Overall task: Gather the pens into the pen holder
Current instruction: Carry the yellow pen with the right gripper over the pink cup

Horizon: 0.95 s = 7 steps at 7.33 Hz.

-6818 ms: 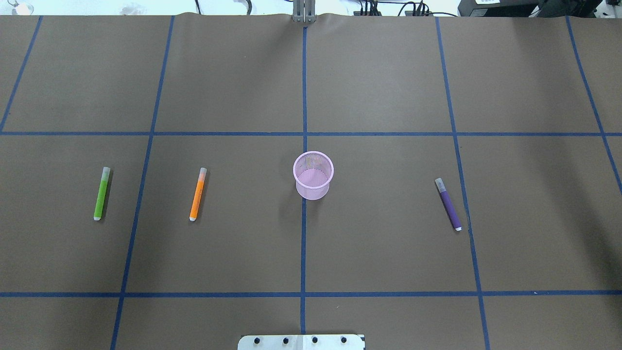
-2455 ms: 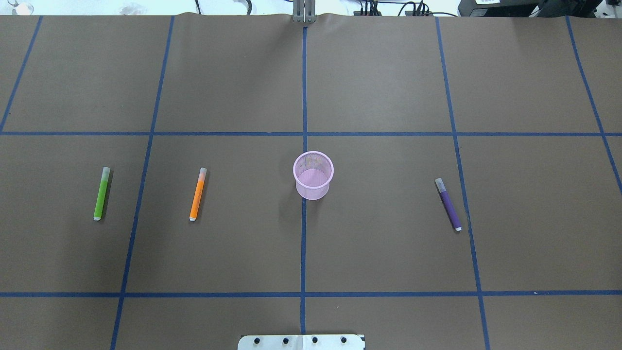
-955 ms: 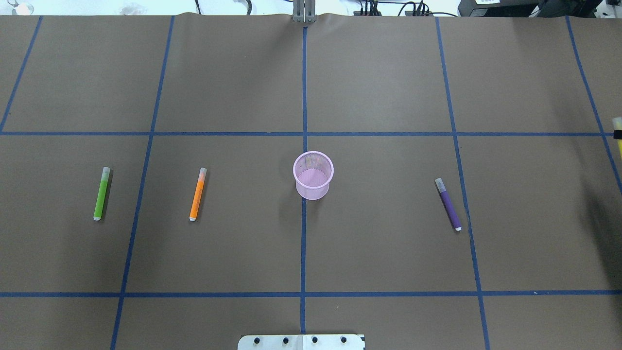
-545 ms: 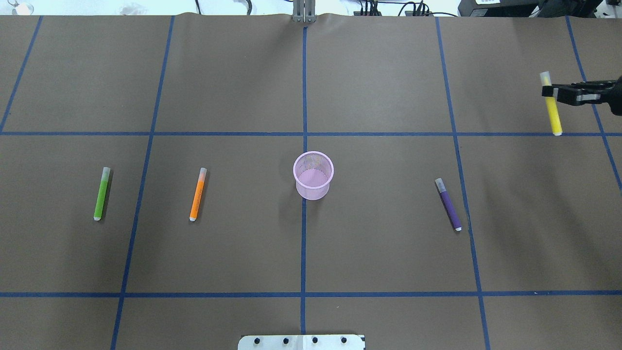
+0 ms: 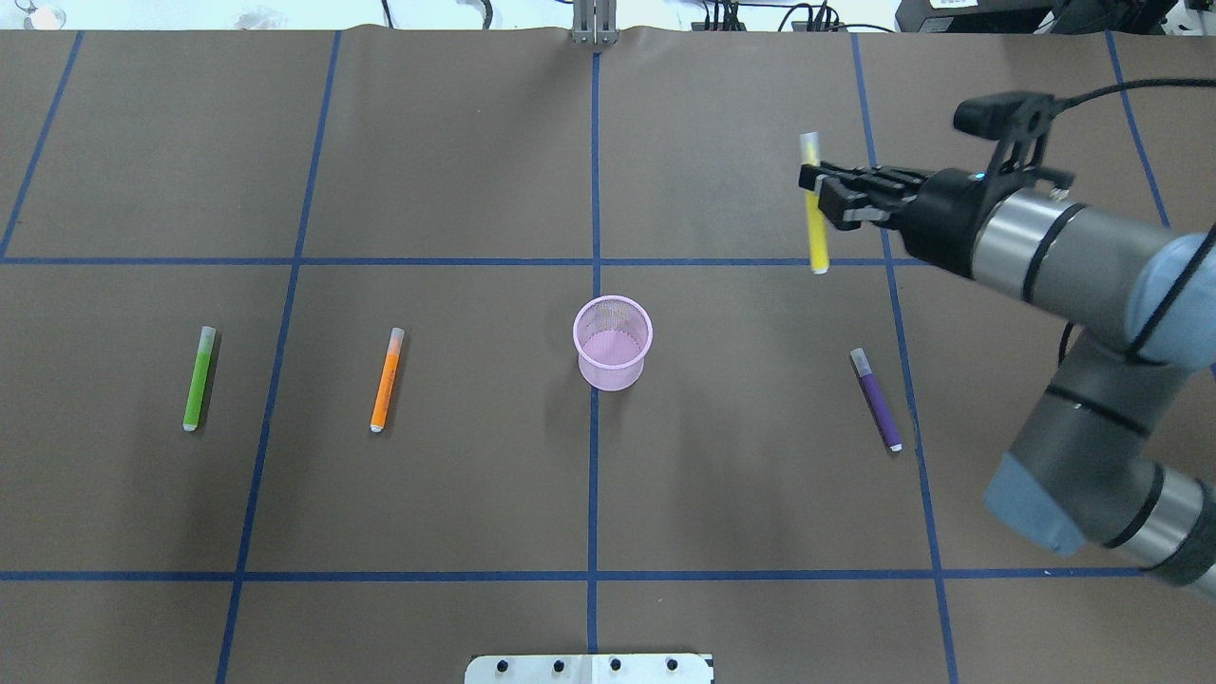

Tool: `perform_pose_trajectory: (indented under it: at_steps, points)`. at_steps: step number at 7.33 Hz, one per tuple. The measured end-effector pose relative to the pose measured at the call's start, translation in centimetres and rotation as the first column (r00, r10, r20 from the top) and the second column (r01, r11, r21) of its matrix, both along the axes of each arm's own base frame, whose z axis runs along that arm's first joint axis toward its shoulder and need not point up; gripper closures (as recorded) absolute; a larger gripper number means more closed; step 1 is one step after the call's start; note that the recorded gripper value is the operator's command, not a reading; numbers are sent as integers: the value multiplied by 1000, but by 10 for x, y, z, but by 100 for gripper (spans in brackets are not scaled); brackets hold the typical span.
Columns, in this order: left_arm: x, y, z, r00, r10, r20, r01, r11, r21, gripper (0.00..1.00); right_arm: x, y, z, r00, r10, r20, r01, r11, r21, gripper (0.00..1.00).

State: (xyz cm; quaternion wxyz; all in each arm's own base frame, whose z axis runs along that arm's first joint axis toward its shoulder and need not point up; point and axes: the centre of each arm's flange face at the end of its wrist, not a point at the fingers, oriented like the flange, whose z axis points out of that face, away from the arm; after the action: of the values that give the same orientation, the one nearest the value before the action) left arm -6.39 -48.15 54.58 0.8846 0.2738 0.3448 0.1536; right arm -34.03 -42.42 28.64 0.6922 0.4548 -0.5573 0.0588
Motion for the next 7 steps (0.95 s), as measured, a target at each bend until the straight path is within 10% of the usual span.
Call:
perform_pose_trajectory:
  at_steps: [2,7]
  points:
    - [0,-1,-1,1000,0,0,0,1000,3,0,-84,47,-28,994,103,-28,-102,994,32,100]
    - [0,-2,-3,1000,1,-1,-1,1000,5,0,-183,41,-70,961,261,-94,-258,965,38,100]
